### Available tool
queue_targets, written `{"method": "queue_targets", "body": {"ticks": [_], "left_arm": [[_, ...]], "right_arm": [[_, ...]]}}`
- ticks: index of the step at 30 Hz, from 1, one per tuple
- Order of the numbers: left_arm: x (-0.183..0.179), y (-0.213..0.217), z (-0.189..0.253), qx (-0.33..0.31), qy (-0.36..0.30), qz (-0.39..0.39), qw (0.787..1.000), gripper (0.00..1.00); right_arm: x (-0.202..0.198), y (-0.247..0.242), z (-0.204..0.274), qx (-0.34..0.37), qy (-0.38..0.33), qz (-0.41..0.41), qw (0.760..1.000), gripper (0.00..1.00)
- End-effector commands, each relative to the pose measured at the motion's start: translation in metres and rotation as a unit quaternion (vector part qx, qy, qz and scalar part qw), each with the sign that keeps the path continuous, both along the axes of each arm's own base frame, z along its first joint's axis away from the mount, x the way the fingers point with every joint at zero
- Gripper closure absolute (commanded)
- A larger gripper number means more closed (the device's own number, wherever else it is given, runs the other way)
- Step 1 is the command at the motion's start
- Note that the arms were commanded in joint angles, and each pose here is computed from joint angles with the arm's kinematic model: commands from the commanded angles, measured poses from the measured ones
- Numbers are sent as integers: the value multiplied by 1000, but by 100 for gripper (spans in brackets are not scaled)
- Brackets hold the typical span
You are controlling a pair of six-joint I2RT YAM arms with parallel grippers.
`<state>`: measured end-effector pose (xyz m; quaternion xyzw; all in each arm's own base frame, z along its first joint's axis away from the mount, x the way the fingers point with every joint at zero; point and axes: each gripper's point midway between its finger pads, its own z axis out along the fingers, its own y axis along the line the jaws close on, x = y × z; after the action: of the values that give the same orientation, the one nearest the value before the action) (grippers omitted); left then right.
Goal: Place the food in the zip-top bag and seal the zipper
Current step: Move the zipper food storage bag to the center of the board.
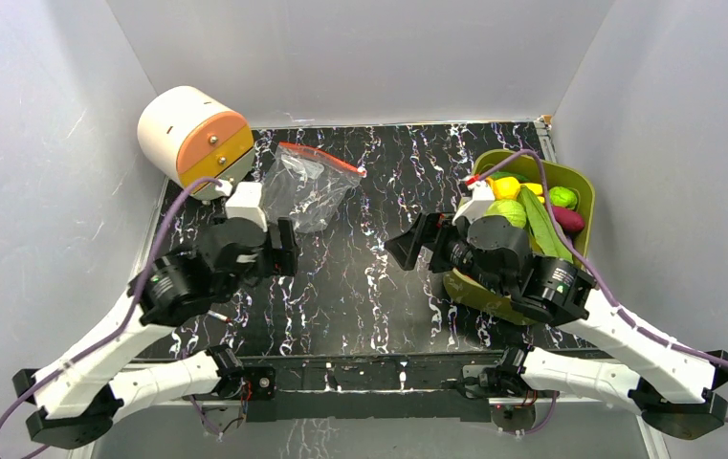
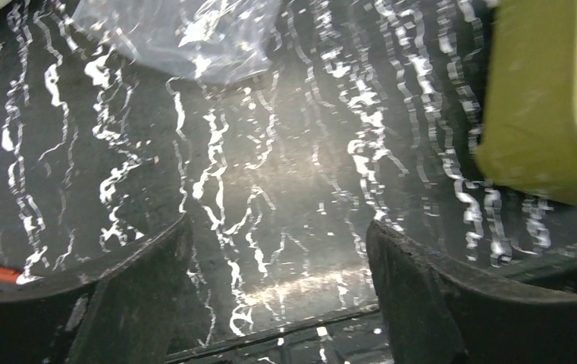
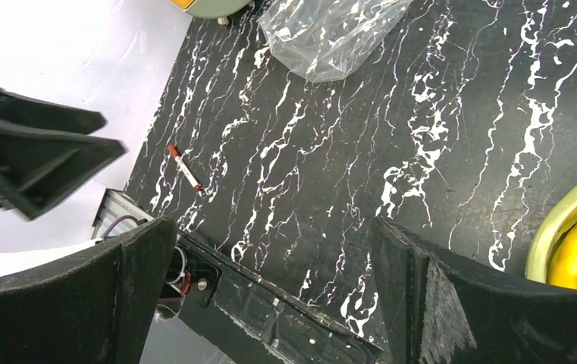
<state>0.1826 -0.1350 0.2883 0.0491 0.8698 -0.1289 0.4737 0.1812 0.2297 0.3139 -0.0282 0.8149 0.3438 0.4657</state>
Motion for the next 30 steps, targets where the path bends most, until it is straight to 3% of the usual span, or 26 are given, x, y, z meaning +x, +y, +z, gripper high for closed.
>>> {"method": "queue_targets", "body": {"ticks": [1, 6, 13, 17, 19, 21, 25, 30], "left_arm": [[11, 19, -26, 56, 10, 70, 996, 23], [18, 22, -43, 60, 10, 109, 992, 35], [30, 15, -62, 87, 33, 138, 986, 35], [46, -3, -75, 82, 72, 114, 987, 38], [60, -6, -83, 81, 99, 100, 987, 25], [76, -11, -90, 88, 114, 83, 986, 19], [111, -21, -113, 162, 119, 58, 978, 19], [153, -36, -143, 216, 127, 21, 968, 33]], "right_arm": [[-2, 3, 24, 44, -30, 10, 999, 2], [-6, -4, 24, 50, -35, 7, 998, 2], [-5, -6, 11, 31, -21, 2, 999, 2], [-1, -11, 2, 8, -9, -18, 1000, 2], [1, -14, -2, 3, -1, -30, 1000, 2], [0, -14, -4, 5, 4, -29, 1000, 2], [-4, -11, -3, 17, 7, -20, 1000, 3], [-6, -11, 1, 28, 8, -16, 999, 3]]}}
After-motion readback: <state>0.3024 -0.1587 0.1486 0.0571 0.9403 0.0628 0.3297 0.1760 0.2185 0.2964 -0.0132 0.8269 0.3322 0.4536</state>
